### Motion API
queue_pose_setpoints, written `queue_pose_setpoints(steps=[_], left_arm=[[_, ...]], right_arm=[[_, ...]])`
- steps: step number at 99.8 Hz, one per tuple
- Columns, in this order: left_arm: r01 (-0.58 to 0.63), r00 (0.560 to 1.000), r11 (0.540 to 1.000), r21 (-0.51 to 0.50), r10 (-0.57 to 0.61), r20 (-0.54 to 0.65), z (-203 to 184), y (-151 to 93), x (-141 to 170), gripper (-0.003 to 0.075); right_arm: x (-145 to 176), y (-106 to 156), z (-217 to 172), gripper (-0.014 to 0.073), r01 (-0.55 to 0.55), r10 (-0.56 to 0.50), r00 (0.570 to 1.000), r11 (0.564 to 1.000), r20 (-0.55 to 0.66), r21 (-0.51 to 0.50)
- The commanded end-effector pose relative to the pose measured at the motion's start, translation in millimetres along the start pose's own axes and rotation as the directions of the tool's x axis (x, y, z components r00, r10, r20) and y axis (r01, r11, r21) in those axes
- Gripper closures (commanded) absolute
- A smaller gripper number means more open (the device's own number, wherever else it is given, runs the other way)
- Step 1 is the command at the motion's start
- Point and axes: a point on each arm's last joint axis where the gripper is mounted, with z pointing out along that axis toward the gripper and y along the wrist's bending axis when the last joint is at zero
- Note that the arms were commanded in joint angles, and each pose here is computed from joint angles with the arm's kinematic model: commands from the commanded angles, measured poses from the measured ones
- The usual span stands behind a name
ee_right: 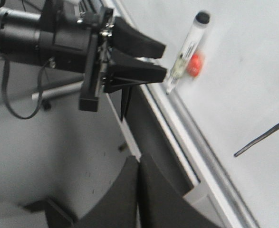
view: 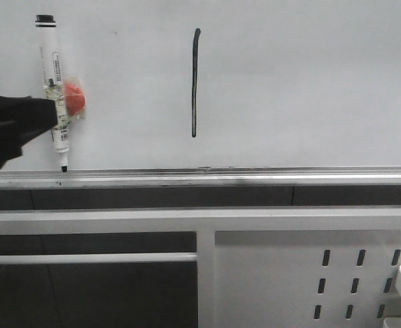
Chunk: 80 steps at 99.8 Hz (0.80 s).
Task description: Write number 1 on whiteboard
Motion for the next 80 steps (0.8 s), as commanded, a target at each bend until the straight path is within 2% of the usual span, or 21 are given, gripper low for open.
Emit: queue_pose_setpoints(steps=[1,15,29,39,57,80], left_arm=[[0.011,0.963,1.0,0.024,-0.017,0.27,-13.2,-0.2,-29.3,0.0415],[-0.075,0.959,0.995,0.06,0.056,0.277,-29.9,-1.5,-27.3,0.0505],[-0.106,0.967,0.992,0.067,0.087,0.239,-40.9,1.0,-17.7,0.0742],[-0.125,0.973,0.987,0.099,0.103,0.207,-47.8,0.4,-10.3,0.074],[-0.161,0.972,0.97,0.181,0.124,0.201,-50.9,-6.8,-7.1,0.074],[-0.14,0.983,0.971,0.193,0.113,0.145,-47.6,-7.7,-3.6,0.074]], right_arm=[[-8.8,-3.8,-21.4,0.0652,-0.01,-0.005,0.981,0.997,0.194,0.072],[16.7,0.8,-37.9,0.0652,-0.029,-0.017,0.942,0.991,0.336,0.131],[52.6,8.0,-54.4,0.0652,-0.082,-0.006,0.886,0.982,0.463,0.168],[77.8,12.6,-60.3,0.0652,-0.124,0.016,0.857,0.977,0.516,0.175],[114.6,21.0,-63.3,0.0652,-0.128,0.014,0.852,0.975,0.524,0.182],[124.1,23.9,-67.7,0.0652,-0.127,0.012,0.846,0.975,0.533,0.18]])
